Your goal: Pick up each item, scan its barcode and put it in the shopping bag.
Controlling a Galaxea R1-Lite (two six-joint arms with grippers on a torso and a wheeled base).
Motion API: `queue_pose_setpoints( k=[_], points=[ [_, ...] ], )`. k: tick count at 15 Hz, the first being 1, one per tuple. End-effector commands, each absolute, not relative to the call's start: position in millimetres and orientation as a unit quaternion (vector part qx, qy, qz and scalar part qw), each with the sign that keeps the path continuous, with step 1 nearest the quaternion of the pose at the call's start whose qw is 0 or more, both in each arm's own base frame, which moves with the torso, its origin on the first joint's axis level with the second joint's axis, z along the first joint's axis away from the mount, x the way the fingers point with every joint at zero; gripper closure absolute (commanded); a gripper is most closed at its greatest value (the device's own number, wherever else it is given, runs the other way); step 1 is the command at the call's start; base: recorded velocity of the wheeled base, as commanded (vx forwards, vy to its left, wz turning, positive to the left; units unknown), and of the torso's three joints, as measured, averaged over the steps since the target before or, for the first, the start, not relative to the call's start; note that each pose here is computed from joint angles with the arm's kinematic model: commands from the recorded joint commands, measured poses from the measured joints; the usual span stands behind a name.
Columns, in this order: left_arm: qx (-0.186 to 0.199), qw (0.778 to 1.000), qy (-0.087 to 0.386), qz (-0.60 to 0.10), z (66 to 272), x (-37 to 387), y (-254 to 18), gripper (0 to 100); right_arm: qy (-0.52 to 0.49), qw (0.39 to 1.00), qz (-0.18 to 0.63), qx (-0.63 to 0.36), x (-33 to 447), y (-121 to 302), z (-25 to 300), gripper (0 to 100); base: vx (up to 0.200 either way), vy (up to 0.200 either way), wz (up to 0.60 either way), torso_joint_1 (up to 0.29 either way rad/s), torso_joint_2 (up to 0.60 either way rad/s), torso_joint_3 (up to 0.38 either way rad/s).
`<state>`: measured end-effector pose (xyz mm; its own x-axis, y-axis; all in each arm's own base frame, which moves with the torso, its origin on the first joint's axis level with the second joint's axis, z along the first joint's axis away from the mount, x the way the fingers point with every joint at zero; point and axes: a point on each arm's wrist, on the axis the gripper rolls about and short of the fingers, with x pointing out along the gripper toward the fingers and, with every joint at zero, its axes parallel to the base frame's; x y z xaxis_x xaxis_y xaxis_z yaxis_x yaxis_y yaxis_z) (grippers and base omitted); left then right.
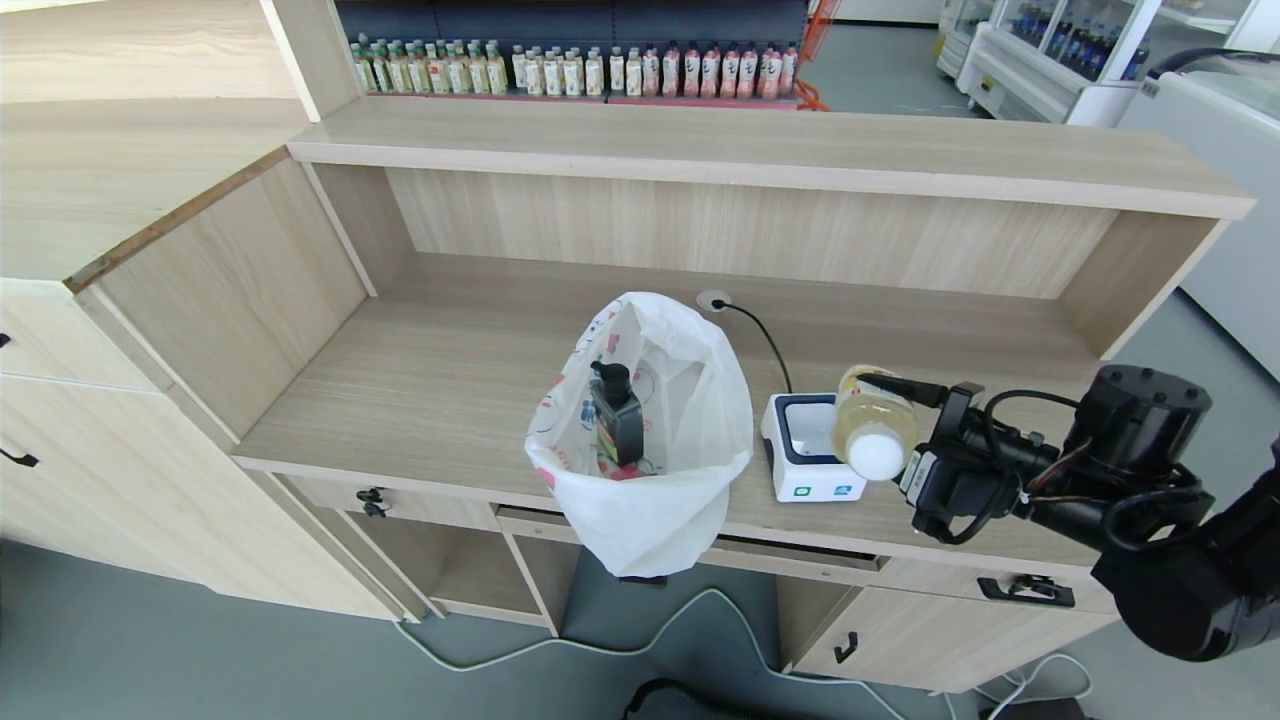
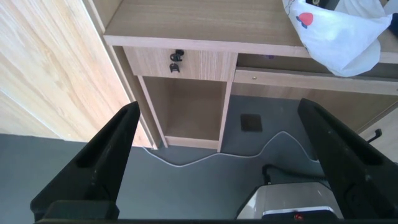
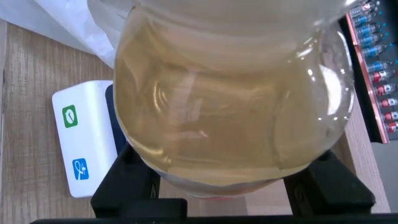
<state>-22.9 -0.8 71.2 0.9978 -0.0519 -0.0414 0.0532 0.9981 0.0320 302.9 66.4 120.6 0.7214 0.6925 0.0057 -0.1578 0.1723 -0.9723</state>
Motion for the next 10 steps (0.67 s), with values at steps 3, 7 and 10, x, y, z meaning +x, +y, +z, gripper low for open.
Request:
queue_pose_setpoints(
  k=[3,7,10],
  points=[
    [0.017,0.999,0.021,-0.026,71.3,-22.8,-0.8,0,-0.228,0.731,0.296,-0.57,304.0,67.4,116.8,100,0.0,0.0,0.0,0.0,0.0,0.0],
    [0.017,0.999,0.021,-0.026,71.3,-22.8,-0.8,0,-0.25,0.739,0.288,-0.555,311.8,70.4,109.8,100,0.0,0.0,0.0,0.0,0.0,0.0],
    [0.017,0.999,0.021,-0.026,71.3,-22.8,-0.8,0,-0.246,0.749,0.293,-0.541,317.2,72.4,101.3,100,0.0,0.0,0.0,0.0,0.0,0.0]
  ],
)
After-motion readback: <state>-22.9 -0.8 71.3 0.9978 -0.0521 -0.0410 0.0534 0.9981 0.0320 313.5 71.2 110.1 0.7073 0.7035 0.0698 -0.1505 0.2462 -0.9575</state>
